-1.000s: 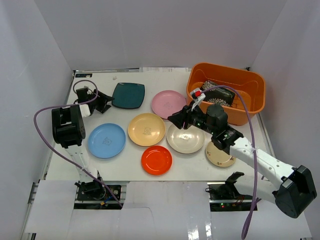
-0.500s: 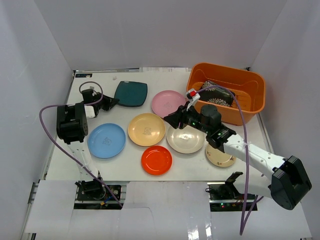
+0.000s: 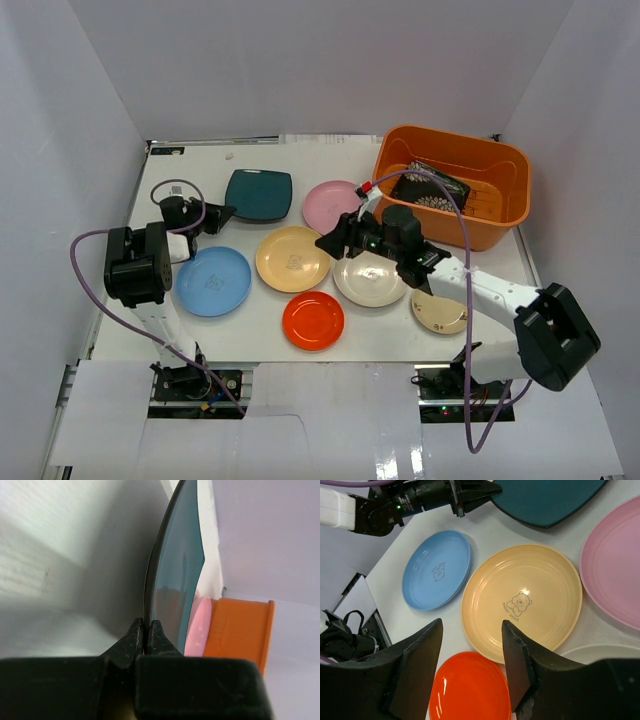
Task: Place the plates into the plastic bin on the countertop
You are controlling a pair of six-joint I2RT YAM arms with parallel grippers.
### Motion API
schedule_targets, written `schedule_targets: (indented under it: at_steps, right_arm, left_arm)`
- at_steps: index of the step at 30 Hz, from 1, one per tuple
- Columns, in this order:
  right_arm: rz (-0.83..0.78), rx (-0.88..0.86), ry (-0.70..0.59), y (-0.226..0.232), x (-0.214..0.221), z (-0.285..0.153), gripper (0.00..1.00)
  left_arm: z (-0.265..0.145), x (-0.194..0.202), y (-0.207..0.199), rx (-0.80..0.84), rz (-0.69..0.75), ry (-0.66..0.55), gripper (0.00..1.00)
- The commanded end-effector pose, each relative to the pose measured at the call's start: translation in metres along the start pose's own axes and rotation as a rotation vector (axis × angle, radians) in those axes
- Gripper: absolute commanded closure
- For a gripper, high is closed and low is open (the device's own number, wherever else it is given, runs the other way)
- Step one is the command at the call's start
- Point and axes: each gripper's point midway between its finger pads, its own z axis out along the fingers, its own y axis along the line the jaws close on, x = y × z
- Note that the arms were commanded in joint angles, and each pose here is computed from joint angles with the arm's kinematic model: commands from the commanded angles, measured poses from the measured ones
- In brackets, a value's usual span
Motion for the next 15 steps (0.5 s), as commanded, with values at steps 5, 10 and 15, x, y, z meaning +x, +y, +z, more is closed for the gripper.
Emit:
schedule_targets:
  at_steps: [5,10,15]
  right_arm:
    - [0.026,-0.087,0.01,0.016,-0.019,0.042,0.16]
    - [0.066,-0.07,0.004,0.014,-0.027,0.054,0.03]
    - [0.038,-0.019,-0.055,0.01,-0.057,0.065,0.04]
  left_arm:
    - [-0.052,-0.023,-0.12,0.37,0.073,-0.109,1.0]
    - [-0.086,-0.019,-0.163,0.472,0.129,-0.117,1.0]
    - [-0.113,0.017,-0.164,0.486,0.112,-0.019,1.0]
